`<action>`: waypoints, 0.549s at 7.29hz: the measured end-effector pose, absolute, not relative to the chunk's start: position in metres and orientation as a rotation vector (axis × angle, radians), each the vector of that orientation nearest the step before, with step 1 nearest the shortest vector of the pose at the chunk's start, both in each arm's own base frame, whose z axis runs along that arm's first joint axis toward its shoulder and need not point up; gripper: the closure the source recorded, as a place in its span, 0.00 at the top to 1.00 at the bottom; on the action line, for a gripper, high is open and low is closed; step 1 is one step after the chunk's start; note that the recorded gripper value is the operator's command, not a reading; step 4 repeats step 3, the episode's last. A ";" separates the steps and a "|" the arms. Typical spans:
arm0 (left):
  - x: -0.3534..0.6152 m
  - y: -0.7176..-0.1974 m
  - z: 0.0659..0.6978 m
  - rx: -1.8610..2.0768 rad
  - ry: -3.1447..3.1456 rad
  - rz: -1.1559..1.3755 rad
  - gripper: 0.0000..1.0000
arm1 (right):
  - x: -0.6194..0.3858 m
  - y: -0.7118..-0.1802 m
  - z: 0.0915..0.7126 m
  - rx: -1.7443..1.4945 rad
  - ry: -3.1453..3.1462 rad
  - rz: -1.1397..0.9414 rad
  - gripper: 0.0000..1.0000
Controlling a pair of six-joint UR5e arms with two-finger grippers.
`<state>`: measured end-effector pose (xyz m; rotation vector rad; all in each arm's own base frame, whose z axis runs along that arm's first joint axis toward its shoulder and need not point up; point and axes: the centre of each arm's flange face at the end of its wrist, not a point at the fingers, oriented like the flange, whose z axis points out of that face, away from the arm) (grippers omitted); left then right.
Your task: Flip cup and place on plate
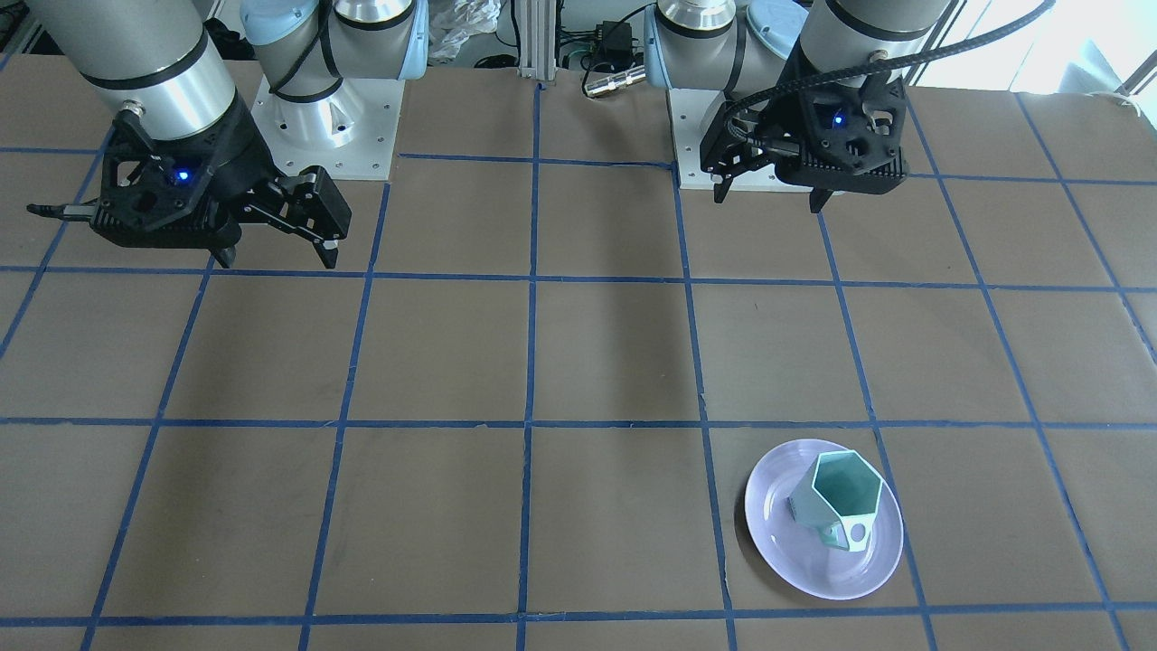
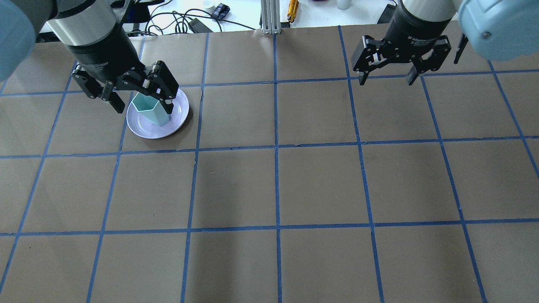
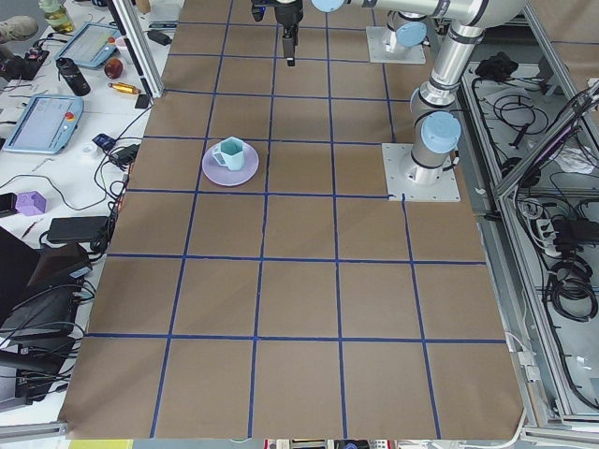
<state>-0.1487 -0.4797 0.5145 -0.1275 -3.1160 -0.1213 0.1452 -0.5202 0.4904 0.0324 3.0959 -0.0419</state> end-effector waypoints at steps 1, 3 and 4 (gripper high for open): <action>-0.148 -0.480 0.515 -0.130 -3.118 -0.117 1.00 | 0.145 -0.520 0.490 0.032 3.096 -0.042 1.00; -0.147 -0.481 0.518 -0.132 -3.120 -0.105 1.00 | 0.145 -0.520 0.490 0.032 3.096 -0.042 1.00; -0.147 -0.481 0.518 -0.132 -3.120 -0.105 1.00 | 0.145 -0.520 0.490 0.032 3.096 -0.042 1.00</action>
